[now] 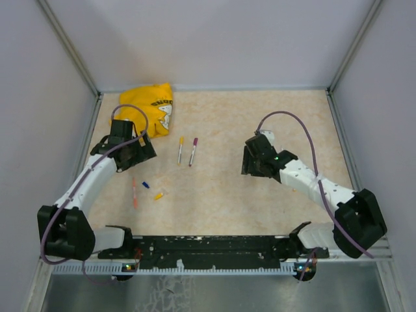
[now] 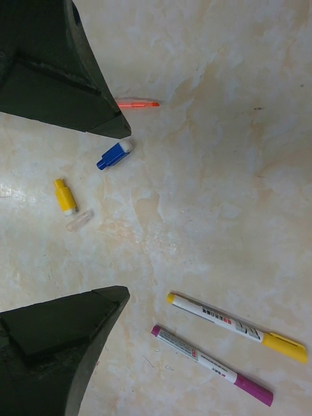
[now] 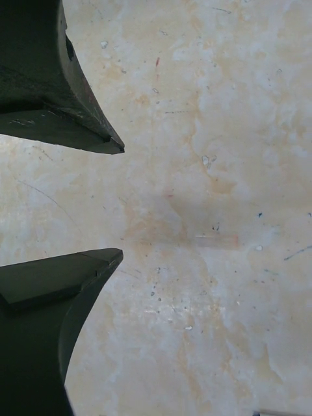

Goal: Insert the pens into the pen caps
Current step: Pick up the pen from the center of the board.

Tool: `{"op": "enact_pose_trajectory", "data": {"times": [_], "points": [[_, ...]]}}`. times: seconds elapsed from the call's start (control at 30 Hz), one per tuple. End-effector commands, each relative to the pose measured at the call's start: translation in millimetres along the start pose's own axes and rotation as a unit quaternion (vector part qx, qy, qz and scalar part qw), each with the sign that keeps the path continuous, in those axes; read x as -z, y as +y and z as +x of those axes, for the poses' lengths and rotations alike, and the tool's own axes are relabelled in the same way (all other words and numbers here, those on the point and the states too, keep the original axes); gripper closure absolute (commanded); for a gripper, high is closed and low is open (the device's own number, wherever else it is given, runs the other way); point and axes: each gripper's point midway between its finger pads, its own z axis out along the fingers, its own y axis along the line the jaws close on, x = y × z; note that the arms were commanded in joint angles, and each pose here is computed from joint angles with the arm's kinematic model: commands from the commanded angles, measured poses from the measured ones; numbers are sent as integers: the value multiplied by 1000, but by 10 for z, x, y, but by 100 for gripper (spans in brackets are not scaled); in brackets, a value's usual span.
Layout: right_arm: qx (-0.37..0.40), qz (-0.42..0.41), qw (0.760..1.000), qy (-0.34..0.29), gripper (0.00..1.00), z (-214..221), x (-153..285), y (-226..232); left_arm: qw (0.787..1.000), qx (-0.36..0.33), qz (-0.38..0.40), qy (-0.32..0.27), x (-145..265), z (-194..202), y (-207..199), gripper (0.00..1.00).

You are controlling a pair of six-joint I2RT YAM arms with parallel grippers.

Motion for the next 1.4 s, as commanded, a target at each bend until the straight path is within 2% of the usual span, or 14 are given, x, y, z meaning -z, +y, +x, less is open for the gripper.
{"op": "enact_pose_trajectory", "data": {"times": [0.0,0.27,0.57,0.63,0.83,1.1,1.37], "points": [[-46,20,998,-31,39,-160,70,-168,1000,1,0,-15,39,-18,54,0],[-102,44,993,-36,40,-167,81,-496,1000,10,-10,-18,43,44,139,0],[-111,28,993,-30,40,-142,39,-472,996,68,-52,16,30,189,489,3],[-110,26,993,-29,40,-115,21,-473,994,79,-70,20,54,223,592,6],[-104,11,994,-26,40,-76,-13,-438,991,66,-113,34,83,185,835,22],[-91,-5,996,-26,40,-104,-46,-383,988,84,-103,84,-88,389,934,31],[-90,-11,996,-21,40,-62,-78,-384,984,77,-97,129,-245,533,923,44]]}}
